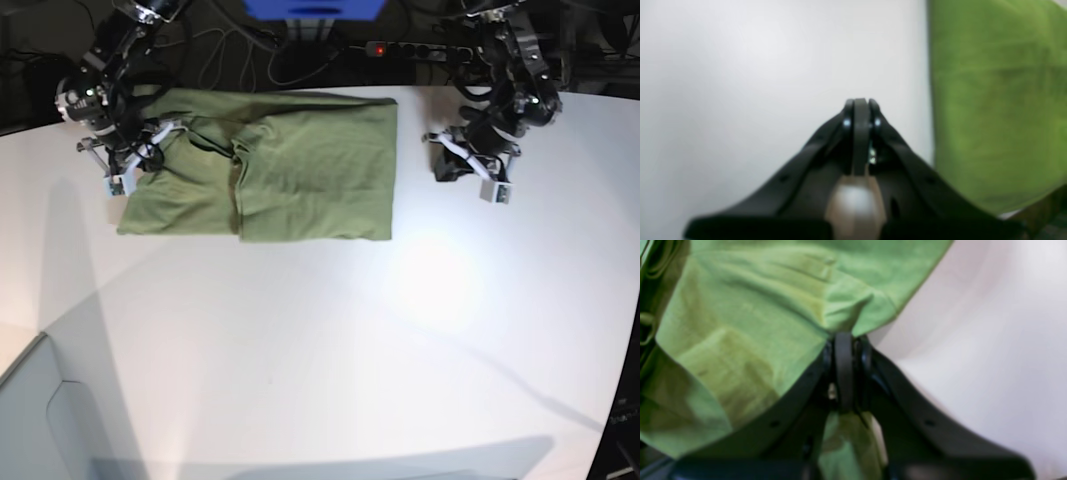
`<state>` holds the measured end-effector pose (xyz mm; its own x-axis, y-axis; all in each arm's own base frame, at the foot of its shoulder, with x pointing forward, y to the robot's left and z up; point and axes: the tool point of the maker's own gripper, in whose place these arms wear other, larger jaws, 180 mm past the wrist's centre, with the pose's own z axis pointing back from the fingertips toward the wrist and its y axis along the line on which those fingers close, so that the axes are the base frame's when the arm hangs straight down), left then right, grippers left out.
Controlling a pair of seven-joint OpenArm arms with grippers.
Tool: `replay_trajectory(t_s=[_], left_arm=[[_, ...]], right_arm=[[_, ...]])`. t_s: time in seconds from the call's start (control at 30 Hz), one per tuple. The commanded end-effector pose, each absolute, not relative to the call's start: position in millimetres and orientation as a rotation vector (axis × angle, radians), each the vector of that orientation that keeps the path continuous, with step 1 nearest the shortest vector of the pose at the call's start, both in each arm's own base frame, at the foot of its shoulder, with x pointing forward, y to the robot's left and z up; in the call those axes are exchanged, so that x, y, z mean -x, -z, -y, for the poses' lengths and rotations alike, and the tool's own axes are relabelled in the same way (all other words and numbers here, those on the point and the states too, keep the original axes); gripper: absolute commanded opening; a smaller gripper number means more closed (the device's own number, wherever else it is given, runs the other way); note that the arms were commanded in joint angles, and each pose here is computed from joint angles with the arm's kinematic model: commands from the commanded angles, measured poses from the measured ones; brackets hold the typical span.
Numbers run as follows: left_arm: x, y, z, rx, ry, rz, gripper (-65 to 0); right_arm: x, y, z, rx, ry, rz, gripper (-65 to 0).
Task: Fold the T-shirt properly
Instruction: 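Grasp the shirt's outer edge with the right gripper and lift it, then fold the lifted section over toward the left gripper with the right gripper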
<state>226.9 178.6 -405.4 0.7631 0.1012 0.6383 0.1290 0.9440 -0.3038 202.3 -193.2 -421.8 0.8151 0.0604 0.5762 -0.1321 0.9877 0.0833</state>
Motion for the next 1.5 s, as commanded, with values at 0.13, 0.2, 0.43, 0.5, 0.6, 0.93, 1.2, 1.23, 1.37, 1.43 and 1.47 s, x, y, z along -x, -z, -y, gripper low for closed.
replay_trajectory(t_s=[0.13, 0.2, 0.43, 0.5, 0.6, 0.93, 1.2, 1.23, 1.37, 1.43, 1.47], left_arm=[[-238, 399, -150, 0.402, 0.066, 0.734, -65.0], [-237, 405, -141, 0.423, 0.08, 0.714, -65.0], [-236, 418, -126, 0.465, 0.092, 0.669, -65.0], [-239, 419, -120, 0.479, 0.1, 0.671, -65.0], [-241, 419, -111, 0.498, 0.113, 0.681, -65.0], [-240, 421, -107, 0.506, 0.126, 0.676, -65.0], [-239, 420, -111, 0.496, 0.125, 0.674, -65.0], [-240, 420, -111, 0.496, 0.125, 0.675, -65.0], [-240, 420, -111, 0.496, 0.124, 0.676, -65.0], [-239, 421, -111, 0.497, 0.123, 0.673, -65.0], [-239, 421, -111, 0.497, 0.123, 0.674, -65.0]], right_arm=[[-230, 383, 185, -0.111, -0.17, 0.745, -64.7], [-236, 373, 176, -0.111, -0.213, 0.771, -64.7], [-255, 341, 136, -0.133, -0.356, 0.861, -64.7], [-258, 335, 121, -0.155, -0.398, 0.879, -64.7], [-264, 327, 86, -0.216, -0.488, 0.907, -64.7], [-262, 301, -32, -0.436, -0.795, 0.968, -64.7], [-242, 311, -90, -0.613, -0.89, 0.948, -64.7], [-241, 312, -94, -0.628, -0.892, 0.949, -64.7], [-241, 315, -106, -0.672, -0.909, 0.949, -64.7], [-245, 310, -108, -0.671, -0.92, 0.964, -64.7], [-247, 307, -109, -0.671, -0.919, 0.975, -64.7]])
